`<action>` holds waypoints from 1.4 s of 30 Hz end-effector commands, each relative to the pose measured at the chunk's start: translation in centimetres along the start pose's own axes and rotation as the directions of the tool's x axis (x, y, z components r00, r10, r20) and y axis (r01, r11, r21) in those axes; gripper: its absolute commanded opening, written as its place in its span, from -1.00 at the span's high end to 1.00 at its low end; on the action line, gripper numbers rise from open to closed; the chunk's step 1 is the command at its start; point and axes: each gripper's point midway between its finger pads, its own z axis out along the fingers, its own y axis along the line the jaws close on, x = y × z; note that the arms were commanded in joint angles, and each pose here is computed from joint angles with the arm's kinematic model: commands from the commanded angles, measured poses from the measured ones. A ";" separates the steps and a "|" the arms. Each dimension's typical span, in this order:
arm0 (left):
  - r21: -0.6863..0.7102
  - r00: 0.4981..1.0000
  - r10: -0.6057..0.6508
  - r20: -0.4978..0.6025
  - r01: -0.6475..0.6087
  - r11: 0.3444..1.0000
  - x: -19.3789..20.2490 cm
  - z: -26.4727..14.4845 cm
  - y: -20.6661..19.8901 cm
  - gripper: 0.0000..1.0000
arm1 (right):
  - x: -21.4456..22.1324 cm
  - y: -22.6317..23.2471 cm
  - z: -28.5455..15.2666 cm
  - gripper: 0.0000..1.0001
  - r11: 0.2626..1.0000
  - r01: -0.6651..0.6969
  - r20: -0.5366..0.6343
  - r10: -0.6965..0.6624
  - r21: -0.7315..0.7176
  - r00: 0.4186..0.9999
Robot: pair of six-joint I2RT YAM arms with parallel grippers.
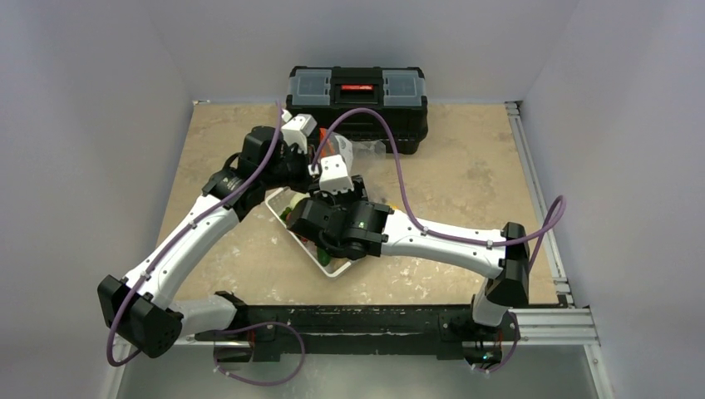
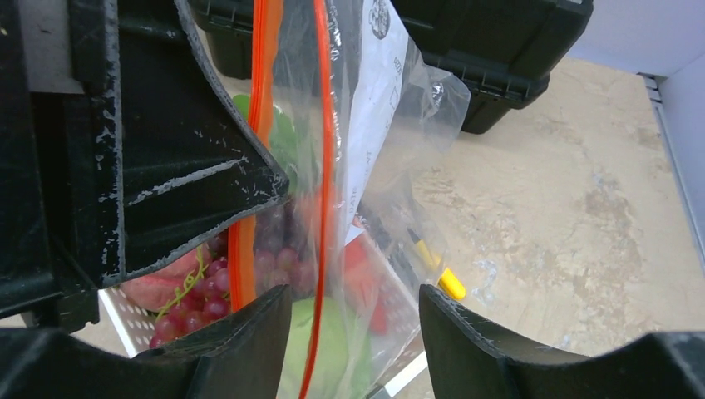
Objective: Place the food in the zip-top bag and seal the zipper
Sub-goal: Pick up the zipper food storage bag at the center of the board.
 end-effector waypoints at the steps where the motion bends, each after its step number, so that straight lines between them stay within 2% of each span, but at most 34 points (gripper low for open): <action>1: 0.018 0.997 0.000 0.072 -0.002 1.000 -2.4 -0.7 -1.2 1.00 | -1.8 -1.8 -0.6 -0.11 0.998 -0.049 0.059 0.046 0.042 0.997; 7: 0.045 0.998 -0.009 0.067 0.006 0.999 -2.3 -0.7 -1.6 1.00 | -2.7 -2.2 0.0 0.28 0.998 -0.060 0.098 0.057 0.027 0.994; 14: 0.075 0.998 -0.019 0.053 0.015 0.997 -2.1 -0.3 -2.0 1.00 | -3.3 -2.9 0.7 0.33 0.997 -0.072 0.128 0.072 -0.004 0.989; 17: 0.082 0.999 -0.022 0.043 0.018 0.996 -2.0 -0.1 -2.1 1.00 | -3.5 -3.6 0.6 0.61 0.998 -0.067 0.139 0.065 0.009 0.988; 19: 0.091 0.999 -0.026 0.037 0.023 0.996 -1.9 0.0 -2.2 1.00 | -3.5 -4.1 0.7 0.68 0.998 -0.060 0.146 0.057 0.014 0.988; 22: 0.116 0.999 -0.028 0.031 0.025 0.993 -1.8 0.0 -2.6 1.00 | -3.4 -5.1 1.0 1.00 0.998 -0.061 0.140 0.060 0.007 0.988; 27: 0.209 1.000 -0.020 0.001 0.020 0.978 -1.4 0.4 -4.1 1.00 | -3.1 -7.5 1.1 1.00 0.997 -0.082 0.155 0.080 0.007 0.985; 28: 0.228 1.000 -0.018 -0.009 0.019 0.973 -1.3 0.4 -4.4 0.89 | -3.0 -8.2 1.1 1.00 0.996 -0.085 0.155 0.082 0.014 0.984; 30: 0.248 1.000 -0.014 -0.018 0.018 0.969 -1.1 0.4 -4.7 0.33 | -2.4 -10.1 1.3 1.00 0.995 -0.087 0.146 0.079 0.054 0.986; 32: 0.257 1.000 -0.005 -0.008 0.007 0.966 -1.2 0.2 -4.8 -0.15 | -1.7 -12.6 1.3 1.00 0.990 -0.086 0.131 0.072 0.109 0.989; 36: 0.252 0.999 0.027 0.034 -0.035 0.967 -1.5 -0.7 -4.9 -0.40 | -0.3 -17.7 0.8 1.00 0.971 -0.092 0.098 0.072 0.220 0.993; 42: 0.205 0.996 0.059 0.061 -0.070 0.976 -1.8 -1.1 -4.2 -0.57 | 1.9 -24.1 -0.8 1.00 0.922 -0.033 0.025 0.026 0.386 0.999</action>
